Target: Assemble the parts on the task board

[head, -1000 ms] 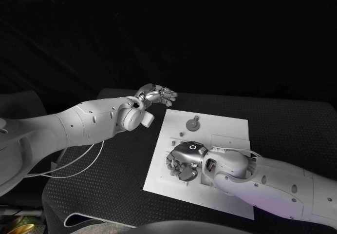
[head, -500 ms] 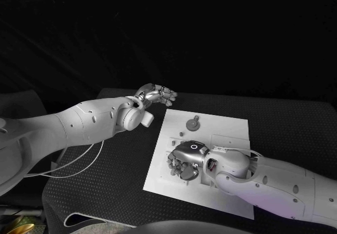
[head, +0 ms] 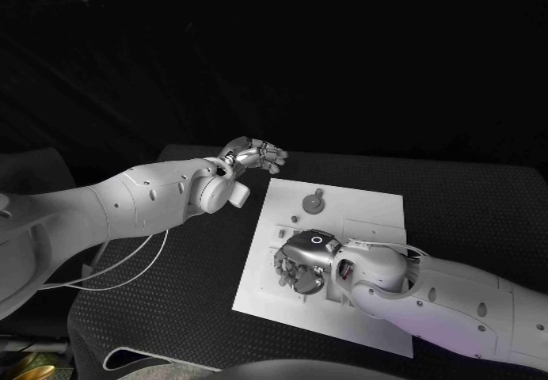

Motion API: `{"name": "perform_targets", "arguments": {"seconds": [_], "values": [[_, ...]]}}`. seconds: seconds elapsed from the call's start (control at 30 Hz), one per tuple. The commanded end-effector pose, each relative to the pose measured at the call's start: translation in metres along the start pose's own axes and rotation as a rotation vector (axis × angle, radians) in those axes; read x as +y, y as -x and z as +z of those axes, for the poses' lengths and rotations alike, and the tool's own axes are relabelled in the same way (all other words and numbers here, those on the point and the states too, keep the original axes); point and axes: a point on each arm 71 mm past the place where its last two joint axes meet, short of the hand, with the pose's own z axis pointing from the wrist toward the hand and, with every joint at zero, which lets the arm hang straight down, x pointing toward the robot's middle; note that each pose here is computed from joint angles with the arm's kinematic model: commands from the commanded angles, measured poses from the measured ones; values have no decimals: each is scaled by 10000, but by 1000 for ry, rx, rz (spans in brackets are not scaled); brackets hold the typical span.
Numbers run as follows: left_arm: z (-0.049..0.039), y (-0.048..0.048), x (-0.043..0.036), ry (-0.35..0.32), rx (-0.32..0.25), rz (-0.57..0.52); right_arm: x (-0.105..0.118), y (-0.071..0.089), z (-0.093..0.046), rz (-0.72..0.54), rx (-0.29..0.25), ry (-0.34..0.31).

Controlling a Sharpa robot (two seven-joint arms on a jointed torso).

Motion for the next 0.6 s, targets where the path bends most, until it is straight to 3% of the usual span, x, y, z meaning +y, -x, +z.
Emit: {"name": "perform_targets", "arguments": {"seconds": [0.03, 0.6], "values": [[6, -19, -15, -8, 13, -10, 5, 0, -9, -13, -2, 0], [4, -25, -16, -7, 16, -11, 88, -103, 54, -27, 65, 16]]}}
